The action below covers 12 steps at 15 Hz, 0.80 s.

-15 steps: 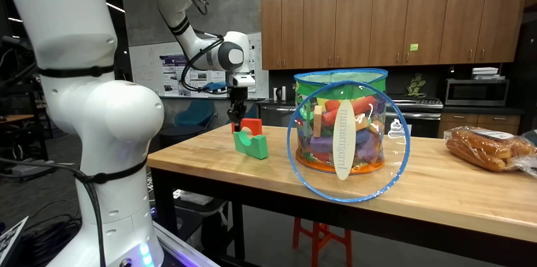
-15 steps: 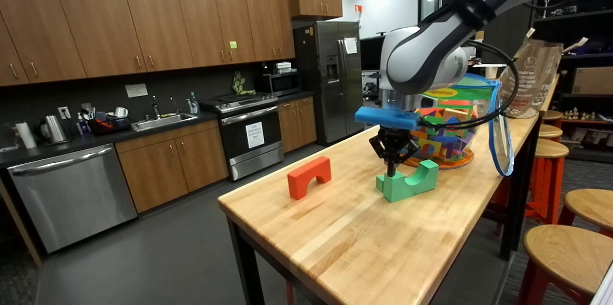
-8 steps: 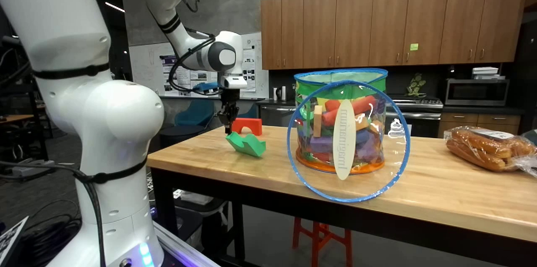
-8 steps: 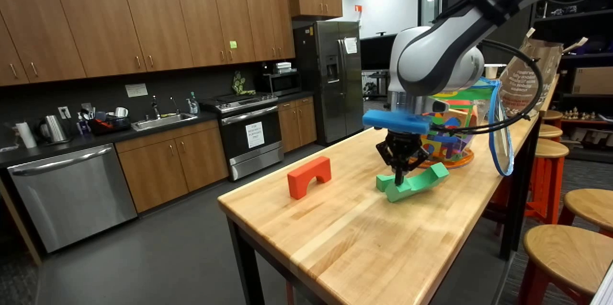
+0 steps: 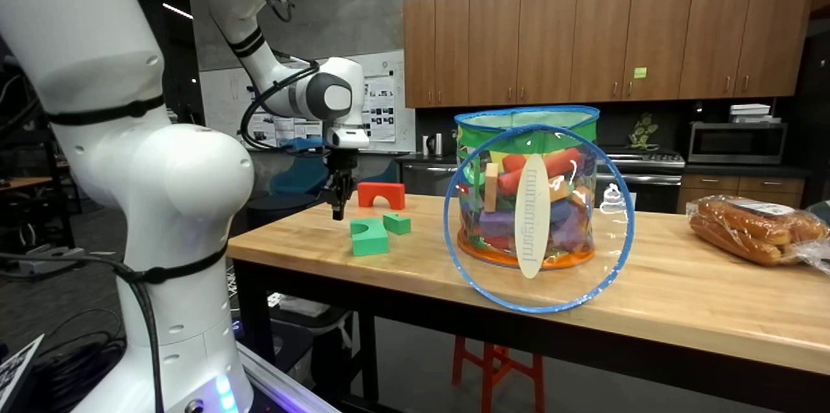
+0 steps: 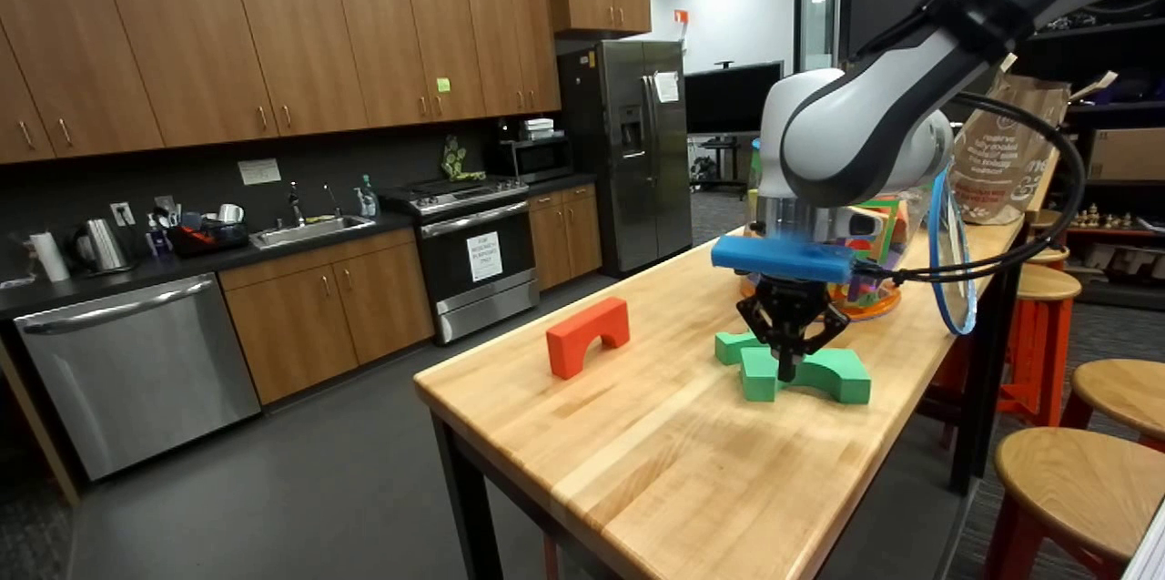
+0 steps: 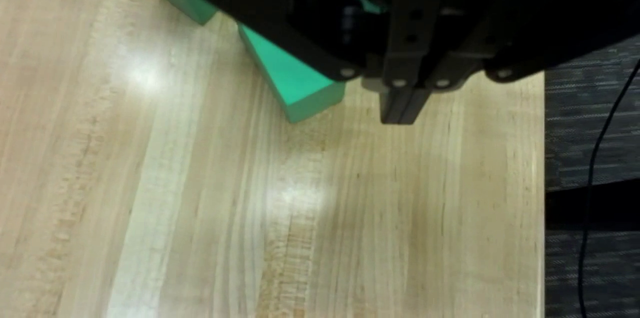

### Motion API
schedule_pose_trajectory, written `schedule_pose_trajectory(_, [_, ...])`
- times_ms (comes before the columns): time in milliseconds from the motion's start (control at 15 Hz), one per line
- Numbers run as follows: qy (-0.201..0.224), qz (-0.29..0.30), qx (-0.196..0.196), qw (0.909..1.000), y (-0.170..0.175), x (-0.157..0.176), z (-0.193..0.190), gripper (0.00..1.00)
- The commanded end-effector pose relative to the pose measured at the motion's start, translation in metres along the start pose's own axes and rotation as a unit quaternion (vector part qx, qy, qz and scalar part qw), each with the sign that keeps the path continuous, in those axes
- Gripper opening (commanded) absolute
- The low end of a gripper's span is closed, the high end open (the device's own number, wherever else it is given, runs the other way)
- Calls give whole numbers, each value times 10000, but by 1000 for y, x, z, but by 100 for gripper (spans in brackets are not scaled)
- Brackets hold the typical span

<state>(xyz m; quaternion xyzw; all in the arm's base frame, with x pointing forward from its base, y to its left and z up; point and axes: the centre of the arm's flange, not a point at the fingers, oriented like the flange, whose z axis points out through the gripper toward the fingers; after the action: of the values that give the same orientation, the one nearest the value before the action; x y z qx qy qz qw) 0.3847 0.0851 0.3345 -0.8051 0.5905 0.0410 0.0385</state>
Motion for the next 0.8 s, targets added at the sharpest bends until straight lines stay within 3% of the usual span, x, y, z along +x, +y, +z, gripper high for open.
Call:
schedule_pose_trajectory(0, [-24,-128,95,9999,5,-4,-3,0])
schedule_pose_trajectory(733, [209,-434,165,9987,-26,16,-13,0])
